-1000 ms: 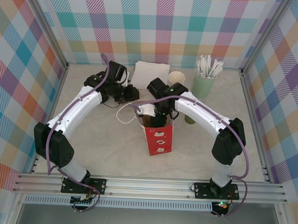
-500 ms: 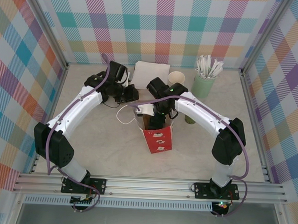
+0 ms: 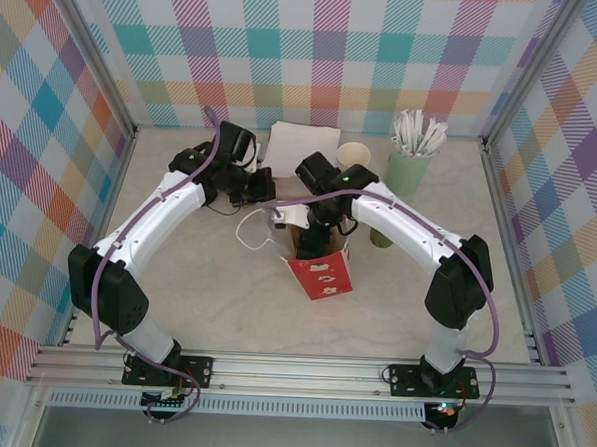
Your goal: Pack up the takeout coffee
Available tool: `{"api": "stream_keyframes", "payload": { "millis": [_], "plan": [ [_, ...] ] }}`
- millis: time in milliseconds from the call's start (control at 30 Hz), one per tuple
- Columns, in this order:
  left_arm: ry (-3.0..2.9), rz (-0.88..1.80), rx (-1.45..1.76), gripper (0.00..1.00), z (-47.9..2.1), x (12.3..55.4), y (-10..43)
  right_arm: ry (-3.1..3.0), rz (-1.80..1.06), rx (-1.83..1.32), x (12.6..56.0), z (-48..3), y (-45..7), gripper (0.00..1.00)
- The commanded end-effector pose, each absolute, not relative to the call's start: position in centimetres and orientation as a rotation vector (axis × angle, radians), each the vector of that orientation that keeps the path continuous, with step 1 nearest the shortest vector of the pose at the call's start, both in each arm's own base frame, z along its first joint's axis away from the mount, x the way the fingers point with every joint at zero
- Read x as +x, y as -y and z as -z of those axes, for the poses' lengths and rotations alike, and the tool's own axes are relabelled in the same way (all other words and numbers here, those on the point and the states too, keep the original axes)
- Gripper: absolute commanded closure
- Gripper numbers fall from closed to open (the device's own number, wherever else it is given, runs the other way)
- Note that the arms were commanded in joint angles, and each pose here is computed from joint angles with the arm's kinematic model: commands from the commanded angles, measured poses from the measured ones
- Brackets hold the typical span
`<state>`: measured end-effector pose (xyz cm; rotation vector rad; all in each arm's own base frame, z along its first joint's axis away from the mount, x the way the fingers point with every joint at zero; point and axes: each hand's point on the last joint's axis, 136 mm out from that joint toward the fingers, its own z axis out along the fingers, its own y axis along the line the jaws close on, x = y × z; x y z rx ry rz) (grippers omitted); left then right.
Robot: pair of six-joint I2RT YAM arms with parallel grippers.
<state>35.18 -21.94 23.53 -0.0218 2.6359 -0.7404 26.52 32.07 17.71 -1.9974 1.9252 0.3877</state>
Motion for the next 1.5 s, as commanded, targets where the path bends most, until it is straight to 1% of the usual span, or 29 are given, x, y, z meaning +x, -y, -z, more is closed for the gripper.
{"api": "stream_keyframes", "payload": {
  "millis": [0,200,367,533,633,733,867,1033,1167,1233,1467],
  "plan": [
    [-2.586,0.725,0.009,1.0,-26.0,34.7,21.6,-1.852,-0.449,-1.894,26.5,-22.1,-32.6,0.23],
    [-2.591,0.683,0.003,1.0,-26.4,34.5,20.9,-1.814,-0.472,-1.786,26.7,-25.6,-32.4,0.17],
    [-2.596,0.676,0.0,1.0,-26.6,34.6,20.9,-1.795,-0.471,-1.723,26.6,-27.8,-31.7,0.14],
    [-2.601,0.66,-0.009,1.0,-26.5,34.7,20.7,-1.815,-0.438,-1.592,27.4,-30.3,-30.7,0.09],
    [-2.605,0.646,-0.015,1.0,-26.5,34.6,20.5,-1.818,-0.45,-1.482,27.6,-32.8,-29.8,0.07],
    [-2.606,0.632,-0.023,1.0,-26.5,34.6,20.3,-1.806,-0.458,-1.351,27.7,-35.6,-28.8,0.0],
    [-2.602,0.632,-0.03,1.0,-26.6,34.7,20.2,-1.833,-0.443,-1.176,28.2,-38.5,-26.9,0.0],
    [-2.598,0.627,-0.031,1.0,-26.8,34.8,20.2,-1.928,-0.435,-0.87,29.4,-41.0,-22.8,0.0],
    [-2.592,0.624,-0.029,1.0,-27.1,35.0,20.3,-1.984,-0.467,-0.639,29.7,-42.2,-19.3,0.0],
    [-2.593,0.625,-0.032,1.0,-27.2,35.1,20.3,-2.003,-0.468,-0.576,29.7,-42.2,-18.0,0.0],
    [-2.587,0.633,-0.031,1.0,-27.5,35.2,20.5,-2.125,-0.419,-0.369,30.3,-39.6,-13.5,0.0]
  ]
}}
